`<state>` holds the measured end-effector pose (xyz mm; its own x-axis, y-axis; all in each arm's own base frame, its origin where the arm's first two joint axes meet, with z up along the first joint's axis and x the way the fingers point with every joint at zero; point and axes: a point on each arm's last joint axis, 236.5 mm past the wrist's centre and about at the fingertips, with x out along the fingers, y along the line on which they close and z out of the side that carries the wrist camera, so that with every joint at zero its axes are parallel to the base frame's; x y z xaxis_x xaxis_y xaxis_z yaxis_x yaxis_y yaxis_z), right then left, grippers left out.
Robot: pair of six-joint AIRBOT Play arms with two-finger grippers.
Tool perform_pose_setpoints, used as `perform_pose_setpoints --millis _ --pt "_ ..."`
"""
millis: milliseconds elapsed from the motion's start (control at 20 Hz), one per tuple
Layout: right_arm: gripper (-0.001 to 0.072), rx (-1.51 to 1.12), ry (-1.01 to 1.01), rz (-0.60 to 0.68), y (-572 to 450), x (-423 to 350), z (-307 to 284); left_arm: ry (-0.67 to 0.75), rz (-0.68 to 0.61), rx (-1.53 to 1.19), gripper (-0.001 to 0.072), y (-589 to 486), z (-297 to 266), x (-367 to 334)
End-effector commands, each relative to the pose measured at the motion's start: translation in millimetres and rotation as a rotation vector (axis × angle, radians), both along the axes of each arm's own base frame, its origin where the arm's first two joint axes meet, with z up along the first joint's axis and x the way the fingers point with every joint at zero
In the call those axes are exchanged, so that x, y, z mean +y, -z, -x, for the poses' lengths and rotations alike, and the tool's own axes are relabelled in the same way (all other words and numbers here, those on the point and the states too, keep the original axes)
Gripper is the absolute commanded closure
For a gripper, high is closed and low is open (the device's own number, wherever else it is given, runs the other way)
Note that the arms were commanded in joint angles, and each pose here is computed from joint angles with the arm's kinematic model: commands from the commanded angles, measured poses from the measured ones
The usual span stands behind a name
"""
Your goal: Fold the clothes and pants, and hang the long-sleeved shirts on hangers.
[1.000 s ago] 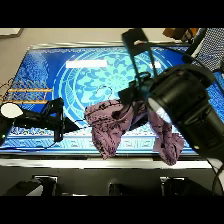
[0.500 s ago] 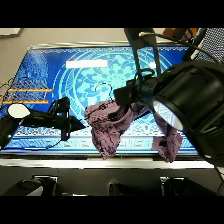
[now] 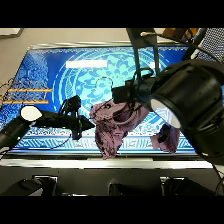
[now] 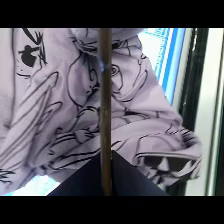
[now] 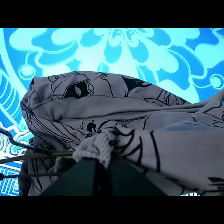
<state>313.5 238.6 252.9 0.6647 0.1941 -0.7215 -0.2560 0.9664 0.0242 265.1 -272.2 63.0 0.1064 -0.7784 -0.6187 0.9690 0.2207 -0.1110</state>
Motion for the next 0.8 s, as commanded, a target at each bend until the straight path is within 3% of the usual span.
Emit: perform_pose_setpoints --millis 0,500,750 --pt "0.0672 -0.010 0.040 -0.032 -3.1 -0.7 -3.4 0.011 0.015 0.018 0.0684 -1.1 8.2 -14.3" --pt "0.0673 -0.133 0.399 -0.066 -25.3 -60.3 -27.4 -0.049 0.029 0.105 0.0684 -2.5 13.1 -21.5" --pt "0.0673 -0.023 0.370 -0.135 -4.3 -34.3 -17.5 -0.109 0.052 0.079 0.0685 -6.9 4.9 -36.5"
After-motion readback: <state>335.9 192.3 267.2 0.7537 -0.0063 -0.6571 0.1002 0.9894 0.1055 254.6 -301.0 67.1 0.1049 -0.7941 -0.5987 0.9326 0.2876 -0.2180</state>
